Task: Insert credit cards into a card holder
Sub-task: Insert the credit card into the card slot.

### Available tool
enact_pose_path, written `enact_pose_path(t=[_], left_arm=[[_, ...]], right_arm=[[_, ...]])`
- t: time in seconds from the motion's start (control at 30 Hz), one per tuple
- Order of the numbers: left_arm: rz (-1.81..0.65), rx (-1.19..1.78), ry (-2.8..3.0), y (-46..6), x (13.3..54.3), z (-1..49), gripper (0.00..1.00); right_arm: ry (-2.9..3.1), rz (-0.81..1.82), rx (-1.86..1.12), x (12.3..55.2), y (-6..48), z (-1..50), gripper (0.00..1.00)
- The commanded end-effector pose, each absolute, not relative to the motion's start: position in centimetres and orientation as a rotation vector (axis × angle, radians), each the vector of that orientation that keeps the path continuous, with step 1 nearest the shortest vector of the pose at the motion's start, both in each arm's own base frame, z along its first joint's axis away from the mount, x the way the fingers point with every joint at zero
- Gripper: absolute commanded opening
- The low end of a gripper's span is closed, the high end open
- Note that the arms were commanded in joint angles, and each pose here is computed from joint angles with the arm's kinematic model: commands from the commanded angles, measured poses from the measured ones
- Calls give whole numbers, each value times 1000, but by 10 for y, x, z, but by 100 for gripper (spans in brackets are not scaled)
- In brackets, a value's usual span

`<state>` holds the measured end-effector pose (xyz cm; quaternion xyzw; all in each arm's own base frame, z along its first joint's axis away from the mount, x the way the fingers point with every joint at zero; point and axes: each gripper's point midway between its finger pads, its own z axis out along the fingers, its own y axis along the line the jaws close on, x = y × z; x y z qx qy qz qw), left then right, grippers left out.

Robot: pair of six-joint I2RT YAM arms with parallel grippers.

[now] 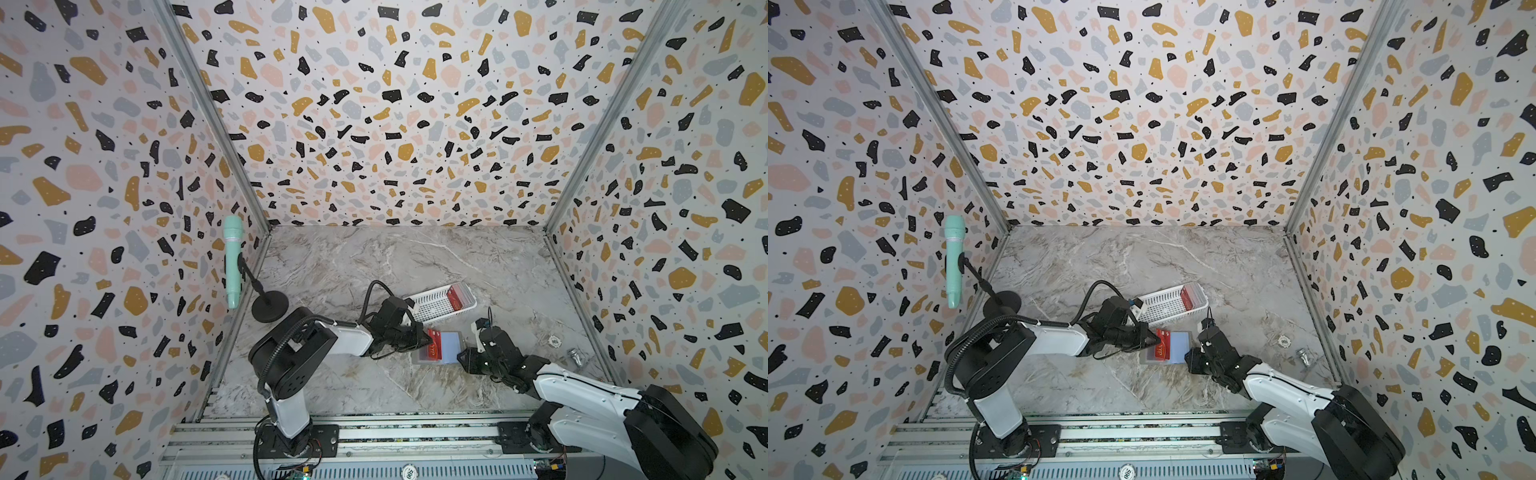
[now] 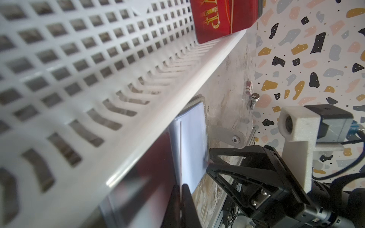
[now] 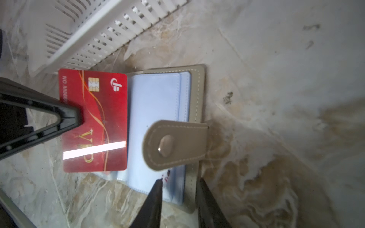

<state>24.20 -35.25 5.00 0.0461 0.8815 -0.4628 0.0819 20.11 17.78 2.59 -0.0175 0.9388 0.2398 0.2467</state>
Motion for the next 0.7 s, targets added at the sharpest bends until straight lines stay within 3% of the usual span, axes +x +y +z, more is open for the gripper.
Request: enact_pose_path(t=[0.0,0.67], left_arm=[[-1425,121,2624,-354,242,51,4],[-1473,23,2650,-350,235,41,3]], right_arm=[[2577,610,-58,199,174,20,32],[2585,602,-72,198,176,19,31]])
